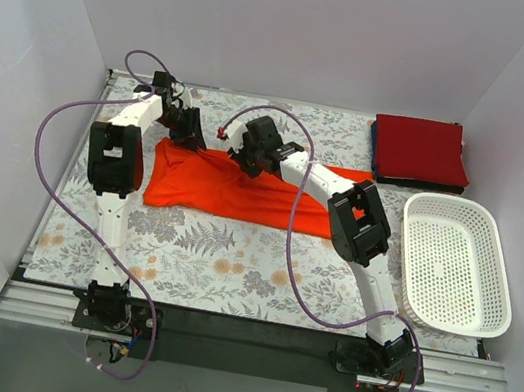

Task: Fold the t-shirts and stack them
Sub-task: Fold the tshirt

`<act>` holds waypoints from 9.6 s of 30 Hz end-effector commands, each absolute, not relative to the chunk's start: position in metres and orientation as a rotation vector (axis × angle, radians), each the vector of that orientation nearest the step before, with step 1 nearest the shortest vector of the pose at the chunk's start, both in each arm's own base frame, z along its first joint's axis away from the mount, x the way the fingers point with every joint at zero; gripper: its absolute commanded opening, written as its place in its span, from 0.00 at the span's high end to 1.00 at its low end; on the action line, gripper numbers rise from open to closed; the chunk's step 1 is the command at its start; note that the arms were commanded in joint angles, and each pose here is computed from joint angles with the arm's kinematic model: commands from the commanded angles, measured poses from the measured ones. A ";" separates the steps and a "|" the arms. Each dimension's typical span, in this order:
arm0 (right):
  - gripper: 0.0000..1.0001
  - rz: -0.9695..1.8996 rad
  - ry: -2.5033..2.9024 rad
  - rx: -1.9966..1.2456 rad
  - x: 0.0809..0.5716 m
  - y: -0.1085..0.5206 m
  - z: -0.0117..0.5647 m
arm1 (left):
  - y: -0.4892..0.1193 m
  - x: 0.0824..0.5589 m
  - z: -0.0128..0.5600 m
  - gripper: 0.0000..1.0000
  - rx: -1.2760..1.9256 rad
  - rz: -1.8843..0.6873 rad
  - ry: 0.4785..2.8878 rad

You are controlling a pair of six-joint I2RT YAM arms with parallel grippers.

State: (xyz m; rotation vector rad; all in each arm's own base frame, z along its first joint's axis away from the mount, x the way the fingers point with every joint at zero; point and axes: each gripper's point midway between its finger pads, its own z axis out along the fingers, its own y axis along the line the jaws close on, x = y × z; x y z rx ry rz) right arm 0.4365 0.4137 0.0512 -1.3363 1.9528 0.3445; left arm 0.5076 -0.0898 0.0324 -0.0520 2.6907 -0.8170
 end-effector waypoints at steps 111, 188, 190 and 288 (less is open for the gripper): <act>0.68 0.224 2.542 -1.436 0.411 0.145 0.007 | -0.075 0.383 0.028 0.98 0.167 -0.318 2.921; 0.71 0.890 2.283 -1.384 0.352 0.304 0.111 | -0.189 0.515 0.150 0.60 0.357 -0.657 2.429; 0.75 0.823 2.301 -1.342 0.369 0.306 0.101 | -0.191 0.503 0.145 0.71 0.378 -0.704 2.454; 0.58 0.606 1.717 -2.062 0.172 0.256 0.024 | -0.202 0.189 0.031 0.47 1.647 -0.574 1.867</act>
